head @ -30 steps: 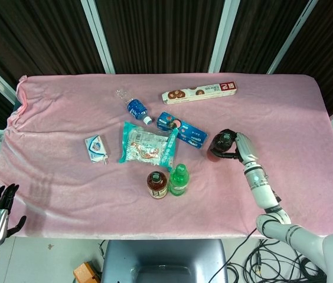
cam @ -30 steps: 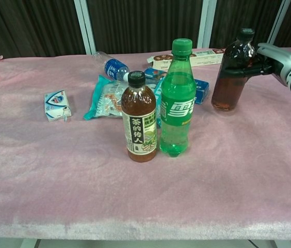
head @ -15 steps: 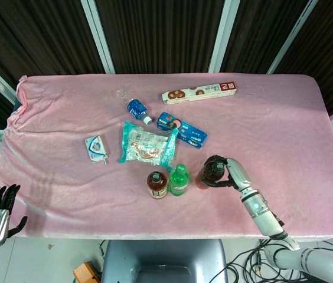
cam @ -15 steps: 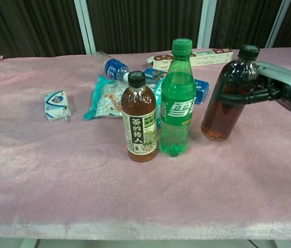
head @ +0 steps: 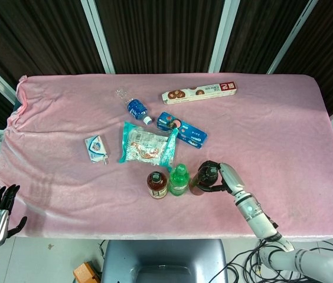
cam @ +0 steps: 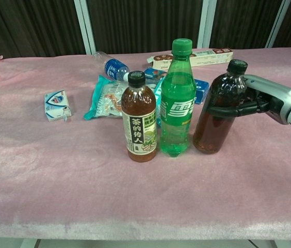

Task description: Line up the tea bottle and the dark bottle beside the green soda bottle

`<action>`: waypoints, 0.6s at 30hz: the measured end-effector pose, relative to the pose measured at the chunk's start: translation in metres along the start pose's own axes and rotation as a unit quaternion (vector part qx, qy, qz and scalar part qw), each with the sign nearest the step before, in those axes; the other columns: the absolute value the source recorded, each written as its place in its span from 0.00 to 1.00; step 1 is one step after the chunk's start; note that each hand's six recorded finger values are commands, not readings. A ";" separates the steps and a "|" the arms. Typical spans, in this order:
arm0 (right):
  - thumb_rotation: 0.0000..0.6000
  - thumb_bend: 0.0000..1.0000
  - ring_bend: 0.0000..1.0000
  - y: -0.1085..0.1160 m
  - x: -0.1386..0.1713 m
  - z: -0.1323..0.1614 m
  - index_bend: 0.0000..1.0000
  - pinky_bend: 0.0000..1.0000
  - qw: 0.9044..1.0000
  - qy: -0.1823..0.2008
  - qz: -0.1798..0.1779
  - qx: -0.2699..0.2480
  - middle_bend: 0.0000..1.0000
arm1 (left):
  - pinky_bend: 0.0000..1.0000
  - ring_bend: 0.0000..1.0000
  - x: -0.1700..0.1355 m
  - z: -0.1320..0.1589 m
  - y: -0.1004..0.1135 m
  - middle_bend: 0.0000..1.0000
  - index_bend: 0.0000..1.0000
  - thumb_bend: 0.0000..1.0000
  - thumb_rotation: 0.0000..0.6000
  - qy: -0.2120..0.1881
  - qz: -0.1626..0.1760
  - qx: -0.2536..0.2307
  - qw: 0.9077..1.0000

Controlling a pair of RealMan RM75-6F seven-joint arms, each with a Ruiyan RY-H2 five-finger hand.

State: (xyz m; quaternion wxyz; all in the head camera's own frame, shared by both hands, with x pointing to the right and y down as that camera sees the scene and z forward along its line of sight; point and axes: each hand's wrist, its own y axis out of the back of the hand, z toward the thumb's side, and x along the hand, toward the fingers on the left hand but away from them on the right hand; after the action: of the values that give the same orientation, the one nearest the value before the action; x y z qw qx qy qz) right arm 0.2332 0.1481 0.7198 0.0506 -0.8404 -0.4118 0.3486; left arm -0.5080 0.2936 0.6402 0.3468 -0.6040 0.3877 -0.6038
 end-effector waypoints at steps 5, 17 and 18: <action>1.00 0.30 0.55 -0.001 0.000 -0.001 0.81 0.57 1.000 0.002 0.001 0.007 0.65 | 0.00 0.00 0.000 0.000 0.000 0.07 0.00 0.30 1.00 -0.001 -0.001 0.000 1.000; 1.00 0.30 0.41 -0.002 0.002 -0.003 0.28 0.54 1.000 0.003 0.017 0.007 0.44 | 0.00 0.00 0.000 0.000 -0.001 0.07 0.00 0.30 1.00 0.000 -0.005 -0.005 1.000; 1.00 0.30 0.40 -0.002 0.003 -0.003 0.25 0.54 1.000 0.003 0.018 0.007 0.43 | 0.00 0.00 0.000 0.000 -0.002 0.07 0.00 0.30 1.00 -0.001 -0.005 -0.005 1.000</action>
State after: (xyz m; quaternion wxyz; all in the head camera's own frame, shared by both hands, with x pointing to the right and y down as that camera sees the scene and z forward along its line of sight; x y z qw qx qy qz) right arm 0.2348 0.1522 0.7215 0.0517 -0.8486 -0.3935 0.3498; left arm -0.5074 0.2940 0.6416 0.3413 -0.6081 0.3873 -0.6032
